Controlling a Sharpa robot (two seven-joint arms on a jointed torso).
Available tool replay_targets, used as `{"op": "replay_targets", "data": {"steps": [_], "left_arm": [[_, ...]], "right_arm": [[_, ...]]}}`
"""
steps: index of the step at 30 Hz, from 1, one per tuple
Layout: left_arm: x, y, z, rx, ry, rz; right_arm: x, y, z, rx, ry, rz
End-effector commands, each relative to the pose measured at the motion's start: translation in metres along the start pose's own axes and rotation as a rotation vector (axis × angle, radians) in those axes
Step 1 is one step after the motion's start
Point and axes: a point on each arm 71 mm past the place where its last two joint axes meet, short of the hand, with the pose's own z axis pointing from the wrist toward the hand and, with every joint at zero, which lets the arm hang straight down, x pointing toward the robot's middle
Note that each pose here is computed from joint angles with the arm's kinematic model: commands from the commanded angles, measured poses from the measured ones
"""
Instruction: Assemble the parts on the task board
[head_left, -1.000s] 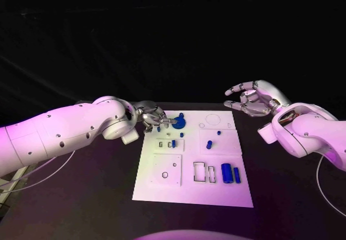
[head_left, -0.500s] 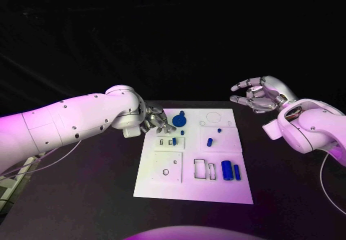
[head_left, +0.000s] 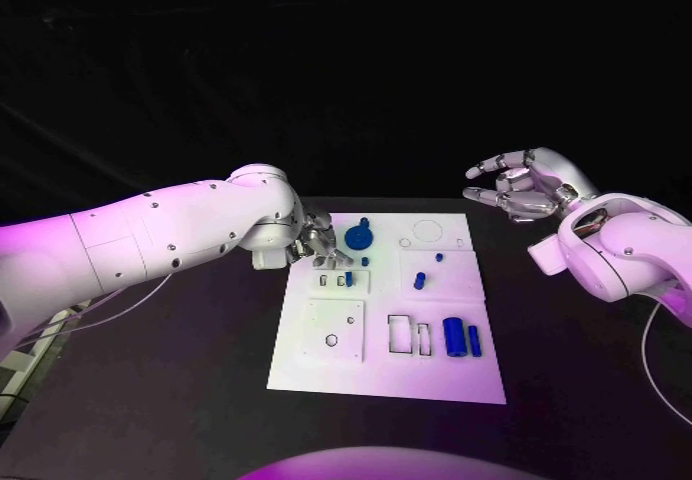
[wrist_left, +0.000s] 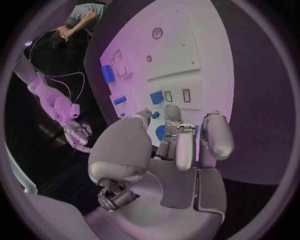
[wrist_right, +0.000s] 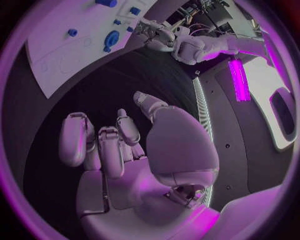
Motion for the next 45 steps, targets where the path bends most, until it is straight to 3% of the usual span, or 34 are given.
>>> {"op": "replay_targets", "data": {"steps": [1,19,45], "left_arm": [[0.0017,-0.0023,0.0024,-0.02,0.024,0.032],[0.0083,-0.0118,0.0135,-0.022,0.059,0.036],[0.0142,-0.018,0.0153,0.0,0.107,0.036]], "right_arm": [[0.0,-0.001,0.0,0.006,0.006,0.001],[0.001,-0.001,0.001,0.012,0.015,0.0],[0.005,-0.003,0.004,0.026,0.029,-0.005]]}}
